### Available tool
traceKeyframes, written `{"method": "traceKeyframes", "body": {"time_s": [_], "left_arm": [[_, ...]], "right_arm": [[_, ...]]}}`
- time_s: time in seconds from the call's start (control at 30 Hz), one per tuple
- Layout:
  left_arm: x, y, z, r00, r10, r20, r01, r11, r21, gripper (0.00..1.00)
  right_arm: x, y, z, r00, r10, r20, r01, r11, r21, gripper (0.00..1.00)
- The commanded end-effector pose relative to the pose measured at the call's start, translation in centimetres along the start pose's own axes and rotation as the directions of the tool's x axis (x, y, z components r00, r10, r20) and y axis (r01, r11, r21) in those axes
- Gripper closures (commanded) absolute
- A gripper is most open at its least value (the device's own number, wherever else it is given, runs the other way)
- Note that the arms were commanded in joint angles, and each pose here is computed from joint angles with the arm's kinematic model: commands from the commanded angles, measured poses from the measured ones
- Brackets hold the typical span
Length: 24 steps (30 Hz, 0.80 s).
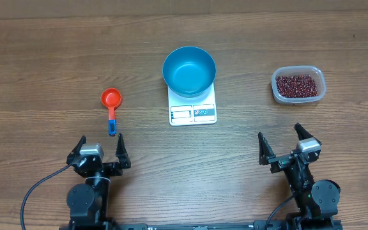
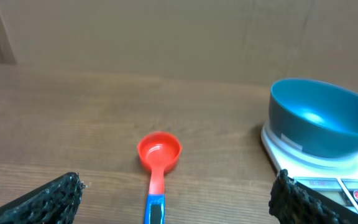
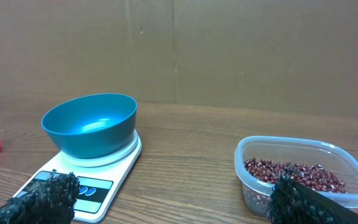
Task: Scoop item into bowl and weigh 150g on scale
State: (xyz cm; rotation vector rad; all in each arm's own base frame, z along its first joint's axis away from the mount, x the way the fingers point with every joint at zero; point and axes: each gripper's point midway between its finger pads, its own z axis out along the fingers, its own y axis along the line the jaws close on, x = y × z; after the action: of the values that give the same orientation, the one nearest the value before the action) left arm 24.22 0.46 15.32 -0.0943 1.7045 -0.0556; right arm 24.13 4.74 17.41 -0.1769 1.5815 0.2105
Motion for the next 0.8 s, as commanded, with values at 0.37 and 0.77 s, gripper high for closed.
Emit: {"method": "traceKeyframes", "body": {"time_s": [0.37,0.77], "left_arm": [[-6.4,-0.2,-3.4,0.996,0.085,0.041,-0.084,0.996,-0.021,0.00],[-8.6,-0.5,-3.7,0.995,0.084,-0.061,-0.085,0.996,-0.018,0.00]], "right_arm": [[0.1,0.1,0.0,1.000,-0.003,0.008,0.003,1.000,-0.006,0.00],[0.1,0.1,0.0,1.000,-0.003,0.008,0.003,1.000,-0.006,0.00]]}}
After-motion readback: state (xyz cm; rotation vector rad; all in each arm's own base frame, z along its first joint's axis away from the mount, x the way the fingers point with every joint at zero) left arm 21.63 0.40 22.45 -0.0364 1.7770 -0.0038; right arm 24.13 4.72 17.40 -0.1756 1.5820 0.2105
